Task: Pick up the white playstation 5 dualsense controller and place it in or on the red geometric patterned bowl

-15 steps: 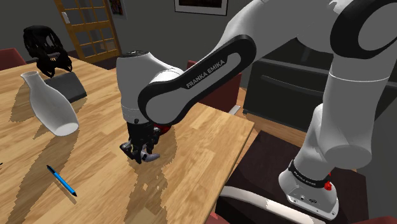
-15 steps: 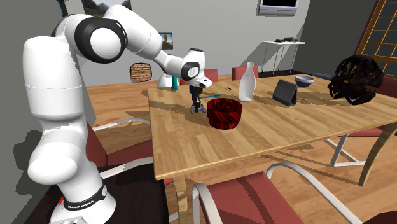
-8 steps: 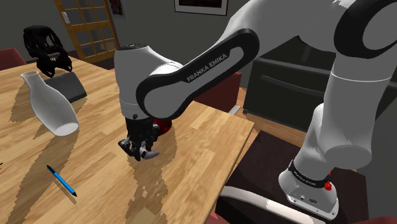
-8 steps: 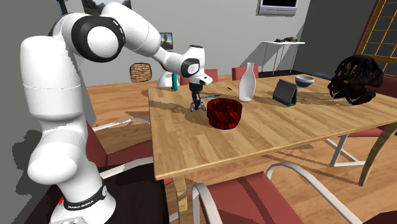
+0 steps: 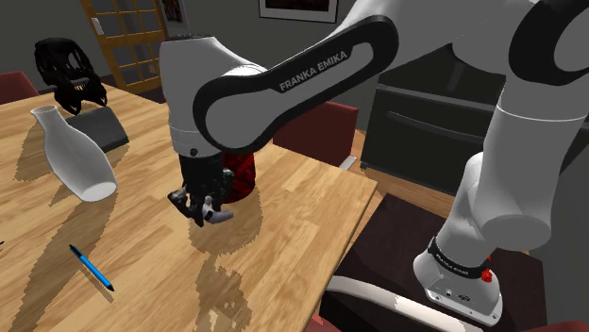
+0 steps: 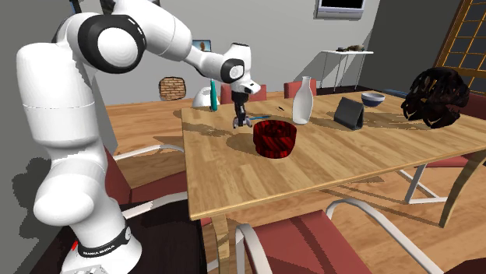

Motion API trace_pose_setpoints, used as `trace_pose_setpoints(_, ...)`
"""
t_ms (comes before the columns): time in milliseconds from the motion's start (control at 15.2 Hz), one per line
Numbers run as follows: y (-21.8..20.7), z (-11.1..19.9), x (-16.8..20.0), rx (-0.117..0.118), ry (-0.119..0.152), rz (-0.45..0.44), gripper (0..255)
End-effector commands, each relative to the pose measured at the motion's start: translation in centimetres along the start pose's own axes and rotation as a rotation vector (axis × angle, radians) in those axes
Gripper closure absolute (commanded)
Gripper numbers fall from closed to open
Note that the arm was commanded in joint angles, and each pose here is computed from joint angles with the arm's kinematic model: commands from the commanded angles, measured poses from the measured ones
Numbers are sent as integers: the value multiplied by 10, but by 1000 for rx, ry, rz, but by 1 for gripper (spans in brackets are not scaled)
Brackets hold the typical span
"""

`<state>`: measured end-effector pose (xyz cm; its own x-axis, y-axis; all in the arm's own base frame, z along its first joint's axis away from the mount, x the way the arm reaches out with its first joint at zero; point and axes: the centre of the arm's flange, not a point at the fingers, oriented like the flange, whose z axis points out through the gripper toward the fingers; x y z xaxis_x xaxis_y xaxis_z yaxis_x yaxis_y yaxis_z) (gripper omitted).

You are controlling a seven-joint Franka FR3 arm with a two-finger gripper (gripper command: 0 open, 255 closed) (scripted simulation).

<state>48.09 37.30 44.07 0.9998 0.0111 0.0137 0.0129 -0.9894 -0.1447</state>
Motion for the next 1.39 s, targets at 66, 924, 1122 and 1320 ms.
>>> trace_pose_setpoints(66, -2, -15, 0, 0, 0, 0, 255)
trace_pose_setpoints(924, -12, -83, 1, 0, 0, 0, 255)
trace_pose_setpoints(1122, -14, -99, 1, 0, 0, 0, 255)
trace_pose_setpoints(1320, -6, -107, 10, 0, 0, 0, 255)
